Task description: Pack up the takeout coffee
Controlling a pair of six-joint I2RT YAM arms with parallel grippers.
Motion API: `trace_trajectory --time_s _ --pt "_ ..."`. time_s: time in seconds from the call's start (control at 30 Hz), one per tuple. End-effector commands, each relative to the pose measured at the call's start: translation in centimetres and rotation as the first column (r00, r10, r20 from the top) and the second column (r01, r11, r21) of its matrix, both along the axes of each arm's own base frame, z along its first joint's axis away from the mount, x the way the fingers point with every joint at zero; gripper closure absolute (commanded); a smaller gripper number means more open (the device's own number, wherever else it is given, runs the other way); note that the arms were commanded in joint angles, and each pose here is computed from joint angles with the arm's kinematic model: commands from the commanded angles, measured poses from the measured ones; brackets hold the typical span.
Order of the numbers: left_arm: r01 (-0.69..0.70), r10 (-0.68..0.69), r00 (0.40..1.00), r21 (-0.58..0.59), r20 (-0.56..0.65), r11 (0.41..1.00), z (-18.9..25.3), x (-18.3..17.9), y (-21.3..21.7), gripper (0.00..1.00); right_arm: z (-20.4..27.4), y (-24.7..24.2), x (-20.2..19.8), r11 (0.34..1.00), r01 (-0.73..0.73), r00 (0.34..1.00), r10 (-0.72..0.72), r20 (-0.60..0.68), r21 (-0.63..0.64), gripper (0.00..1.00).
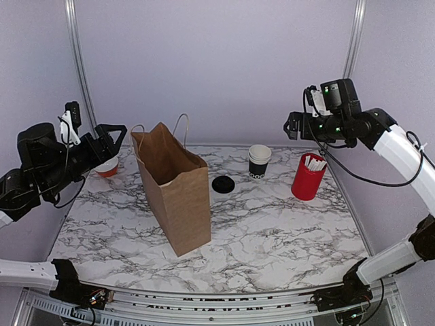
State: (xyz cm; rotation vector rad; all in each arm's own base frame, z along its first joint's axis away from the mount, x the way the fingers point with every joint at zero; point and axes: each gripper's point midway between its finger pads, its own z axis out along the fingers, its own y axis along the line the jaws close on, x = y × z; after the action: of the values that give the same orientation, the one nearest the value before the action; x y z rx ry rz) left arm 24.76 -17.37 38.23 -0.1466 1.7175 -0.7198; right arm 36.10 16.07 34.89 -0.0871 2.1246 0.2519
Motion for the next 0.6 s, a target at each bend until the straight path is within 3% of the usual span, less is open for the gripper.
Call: trace_trajectory --time_s 0.0,0.17,0.4,0.57 --pt "-0.087 0.086 0.996 0.035 0.030 0.996 0.6 -0.2 2.5 0.02 -0.3 -2.6 0.2 0.997 0.067 0.998 -0.067 -0.013 -0.025 0.00" --pt "-0.246 0.245 0.969 0.074 0.024 0.966 0.7 0.3 5.4 0.01 -2.3 -5.8 0.0 0.991 0.132 0.989 -0.133 -0.062 -0.015 0.05" --pt "-0.351 0.362 0.931 0.160 -0.043 0.923 -0.8 3.3 8.3 0.01 -4.6 -6.9 0.0 0.992 0.126 0.987 -0.127 -0.102 -0.016 0.31" --pt "-0.361 0.382 0.911 0.149 -0.156 0.921 -4.1 5.9 10.6 0.01 -6.8 -6.6 1.5 0.990 0.114 0.976 -0.127 -0.177 -0.079 0.49"
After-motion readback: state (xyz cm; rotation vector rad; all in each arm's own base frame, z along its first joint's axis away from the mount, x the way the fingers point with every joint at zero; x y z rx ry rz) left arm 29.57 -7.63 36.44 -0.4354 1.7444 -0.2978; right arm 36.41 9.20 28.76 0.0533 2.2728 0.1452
